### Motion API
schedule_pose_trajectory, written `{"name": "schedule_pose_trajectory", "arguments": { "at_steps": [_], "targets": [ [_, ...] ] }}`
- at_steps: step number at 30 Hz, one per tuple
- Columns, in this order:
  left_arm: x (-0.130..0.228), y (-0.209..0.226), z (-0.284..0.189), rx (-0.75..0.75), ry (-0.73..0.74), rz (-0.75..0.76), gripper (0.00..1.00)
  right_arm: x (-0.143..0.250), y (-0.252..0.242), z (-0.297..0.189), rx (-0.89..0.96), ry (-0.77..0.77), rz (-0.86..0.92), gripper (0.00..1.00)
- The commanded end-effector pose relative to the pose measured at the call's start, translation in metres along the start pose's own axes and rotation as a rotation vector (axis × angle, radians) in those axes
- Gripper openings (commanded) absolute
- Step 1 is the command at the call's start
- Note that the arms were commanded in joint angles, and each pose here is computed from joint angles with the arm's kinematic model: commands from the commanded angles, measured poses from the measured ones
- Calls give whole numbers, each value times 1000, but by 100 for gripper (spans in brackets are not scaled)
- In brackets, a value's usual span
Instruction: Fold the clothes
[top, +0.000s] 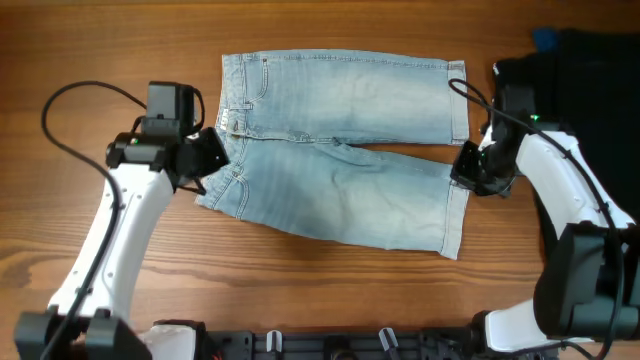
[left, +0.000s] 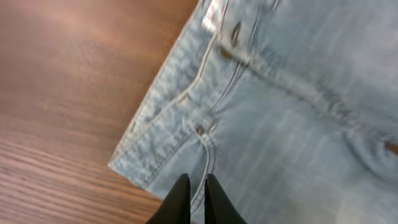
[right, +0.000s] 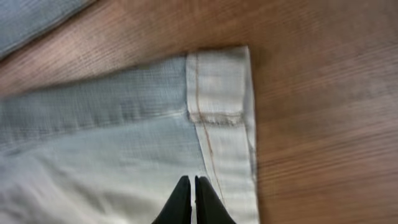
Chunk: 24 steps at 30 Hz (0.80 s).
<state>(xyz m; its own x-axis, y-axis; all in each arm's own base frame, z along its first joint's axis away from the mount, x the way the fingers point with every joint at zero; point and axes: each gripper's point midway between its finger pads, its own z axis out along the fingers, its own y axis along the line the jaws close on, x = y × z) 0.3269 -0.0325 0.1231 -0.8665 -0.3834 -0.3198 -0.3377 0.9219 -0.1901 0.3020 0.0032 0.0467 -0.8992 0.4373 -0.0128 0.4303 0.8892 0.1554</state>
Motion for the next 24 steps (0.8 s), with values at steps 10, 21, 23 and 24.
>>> {"name": "schedule_pose_trajectory", "arguments": {
  "at_steps": [10, 21, 23, 24],
  "targets": [
    [12, 6, 8, -46, 66, -66, 4, -22, -32, 58, 162, -81, 51, 4],
    [43, 26, 2, -138, 189, -42, 5, -84, 18, 21, -1, -224, -75, 8],
    [53, 13, -1, -57, 239, -53, 11, -84, 27, -37, -38, -280, 16, 15],
    [55, 9, -1, -38, 251, -56, 16, -78, 27, -57, -49, -301, 34, 22]
  ]
}}
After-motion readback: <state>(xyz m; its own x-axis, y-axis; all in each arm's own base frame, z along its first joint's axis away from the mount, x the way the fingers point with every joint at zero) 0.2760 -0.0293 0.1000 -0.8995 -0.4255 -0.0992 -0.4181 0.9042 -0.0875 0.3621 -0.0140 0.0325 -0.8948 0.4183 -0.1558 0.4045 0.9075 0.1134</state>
